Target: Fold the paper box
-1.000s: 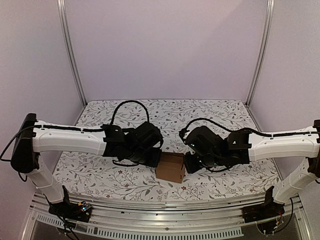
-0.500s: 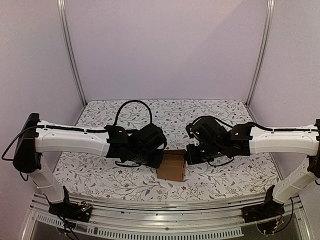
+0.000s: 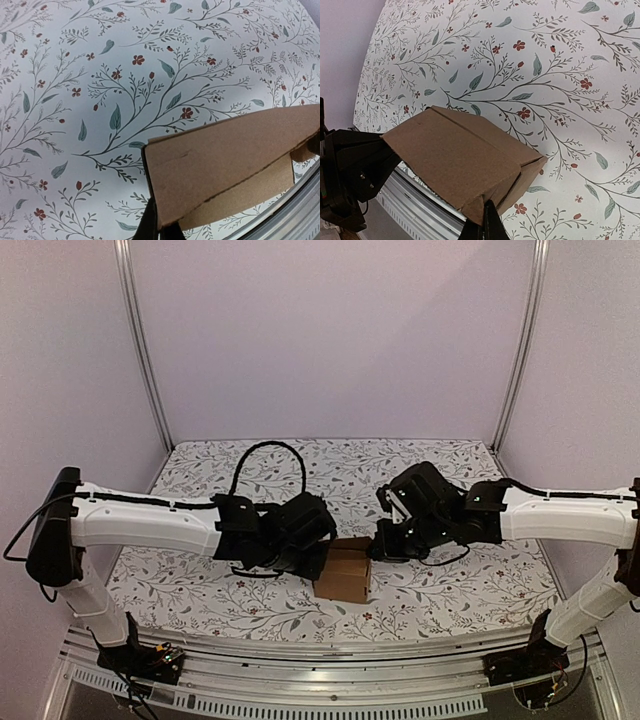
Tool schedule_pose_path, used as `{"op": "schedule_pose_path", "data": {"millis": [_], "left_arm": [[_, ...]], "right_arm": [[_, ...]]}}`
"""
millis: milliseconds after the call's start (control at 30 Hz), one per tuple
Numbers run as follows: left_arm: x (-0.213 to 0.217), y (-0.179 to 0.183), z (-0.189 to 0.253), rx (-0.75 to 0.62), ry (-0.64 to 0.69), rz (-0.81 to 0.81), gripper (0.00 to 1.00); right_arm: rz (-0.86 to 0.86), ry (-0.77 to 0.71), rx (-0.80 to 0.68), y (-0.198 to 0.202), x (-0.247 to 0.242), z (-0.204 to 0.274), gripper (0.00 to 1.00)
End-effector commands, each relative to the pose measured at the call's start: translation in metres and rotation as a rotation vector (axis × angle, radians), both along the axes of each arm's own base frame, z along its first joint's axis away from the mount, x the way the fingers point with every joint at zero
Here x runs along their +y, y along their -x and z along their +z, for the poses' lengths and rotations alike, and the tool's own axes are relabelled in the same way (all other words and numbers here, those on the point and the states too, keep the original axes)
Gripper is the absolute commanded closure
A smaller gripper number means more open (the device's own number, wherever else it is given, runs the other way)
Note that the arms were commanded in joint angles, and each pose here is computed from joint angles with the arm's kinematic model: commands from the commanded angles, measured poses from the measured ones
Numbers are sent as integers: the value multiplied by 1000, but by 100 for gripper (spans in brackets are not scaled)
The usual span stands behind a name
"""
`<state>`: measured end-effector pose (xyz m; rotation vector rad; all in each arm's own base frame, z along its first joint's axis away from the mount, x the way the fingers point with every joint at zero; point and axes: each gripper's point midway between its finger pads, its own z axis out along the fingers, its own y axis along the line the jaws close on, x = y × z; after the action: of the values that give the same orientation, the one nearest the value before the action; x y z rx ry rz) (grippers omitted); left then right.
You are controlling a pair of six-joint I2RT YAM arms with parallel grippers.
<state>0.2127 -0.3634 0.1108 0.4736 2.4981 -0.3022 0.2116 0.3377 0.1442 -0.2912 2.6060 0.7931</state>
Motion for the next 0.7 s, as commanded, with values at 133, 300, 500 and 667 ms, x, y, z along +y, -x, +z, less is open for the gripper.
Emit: {"op": "schedule_pose_path", "data": {"millis": [133, 300, 500, 667], "left_arm": [[5, 28, -35, 91, -109, -75, 100], [6, 28, -36, 94, -113, -77, 100], [5, 28, -36, 97, -109, -75, 100], [3, 29, -36, 100, -108, -80, 100]], "right_arm": [[-5, -134, 23, -3, 13, 24, 100], [24, -90, 43, 4, 8, 7, 100], [36, -25, 48, 13, -3, -27, 100], [42, 35, 26, 18, -7, -40, 100]]}}
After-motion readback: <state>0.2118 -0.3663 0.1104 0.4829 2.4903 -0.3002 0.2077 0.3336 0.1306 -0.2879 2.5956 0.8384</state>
